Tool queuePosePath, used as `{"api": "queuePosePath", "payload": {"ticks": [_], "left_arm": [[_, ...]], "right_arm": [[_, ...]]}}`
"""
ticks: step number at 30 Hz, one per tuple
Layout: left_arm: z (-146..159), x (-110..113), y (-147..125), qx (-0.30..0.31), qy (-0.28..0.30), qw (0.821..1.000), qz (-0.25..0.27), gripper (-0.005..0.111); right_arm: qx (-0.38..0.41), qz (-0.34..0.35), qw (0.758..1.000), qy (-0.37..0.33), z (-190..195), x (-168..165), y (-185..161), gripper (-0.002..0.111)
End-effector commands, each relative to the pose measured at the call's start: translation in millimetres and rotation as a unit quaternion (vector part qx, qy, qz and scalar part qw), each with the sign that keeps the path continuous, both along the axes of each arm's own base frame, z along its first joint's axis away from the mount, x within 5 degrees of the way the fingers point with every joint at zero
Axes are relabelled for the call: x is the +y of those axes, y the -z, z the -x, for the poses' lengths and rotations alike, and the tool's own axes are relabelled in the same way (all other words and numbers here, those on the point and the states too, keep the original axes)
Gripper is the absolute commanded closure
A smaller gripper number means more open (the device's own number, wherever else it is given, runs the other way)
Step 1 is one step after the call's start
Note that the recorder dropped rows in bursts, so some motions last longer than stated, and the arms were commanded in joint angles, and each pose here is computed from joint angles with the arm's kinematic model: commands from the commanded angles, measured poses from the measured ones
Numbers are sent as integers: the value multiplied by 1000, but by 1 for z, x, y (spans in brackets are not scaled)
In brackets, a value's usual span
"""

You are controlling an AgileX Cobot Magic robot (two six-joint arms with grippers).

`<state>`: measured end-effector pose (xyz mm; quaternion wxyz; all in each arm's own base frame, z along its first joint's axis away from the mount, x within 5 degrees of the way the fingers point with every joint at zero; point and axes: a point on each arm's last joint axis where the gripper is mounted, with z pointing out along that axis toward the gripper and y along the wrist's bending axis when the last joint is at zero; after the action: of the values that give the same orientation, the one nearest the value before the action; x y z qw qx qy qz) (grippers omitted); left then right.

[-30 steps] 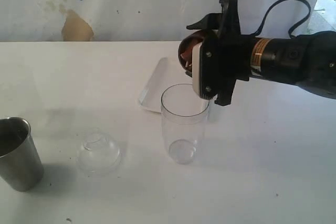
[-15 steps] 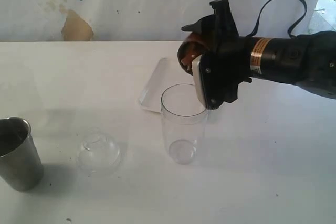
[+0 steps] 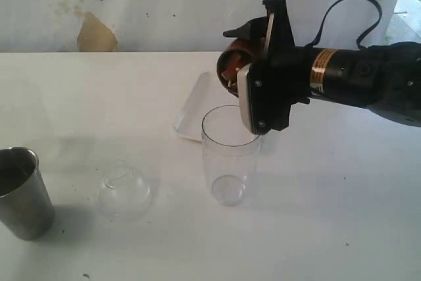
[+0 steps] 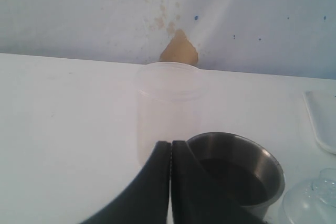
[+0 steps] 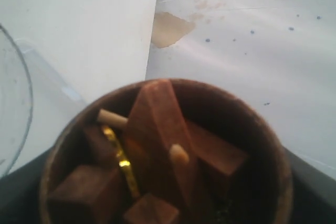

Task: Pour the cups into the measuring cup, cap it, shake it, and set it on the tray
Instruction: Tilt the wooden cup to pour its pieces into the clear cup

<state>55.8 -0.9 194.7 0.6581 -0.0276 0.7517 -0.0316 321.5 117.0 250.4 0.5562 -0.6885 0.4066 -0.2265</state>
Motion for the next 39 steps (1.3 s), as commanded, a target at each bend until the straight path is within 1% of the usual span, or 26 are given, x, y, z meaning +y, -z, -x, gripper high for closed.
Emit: {"api": "queuePosePath", "payload": {"ticks": [1,9,14,24,32,36,39], "left_arm": [[0,0,1,-5,0,1000,3,106],[0,0,1,-5,0,1000,3,106],[0,0,1,-5,0,1000,3,106],[0,0,1,-5,0,1000,3,106],[0,0,1,-5,0,1000,3,106],[0,0,1,-5,0,1000,3,106],[0,0,1,-5,0,1000,3,106]], "right_arm": [[-24,37,999,-10,-5,0,4,108],[-66,87,993,-33,-5,1,5,108],[-82,73,993,-47,-4,4,1,108],[-133,139,979,-70,-4,4,1,108],[-153,141,973,-99,-1,8,0,108],[-177,181,961,-110,0,7,2,108],[-185,193,957,-113,0,7,2,108]]}}
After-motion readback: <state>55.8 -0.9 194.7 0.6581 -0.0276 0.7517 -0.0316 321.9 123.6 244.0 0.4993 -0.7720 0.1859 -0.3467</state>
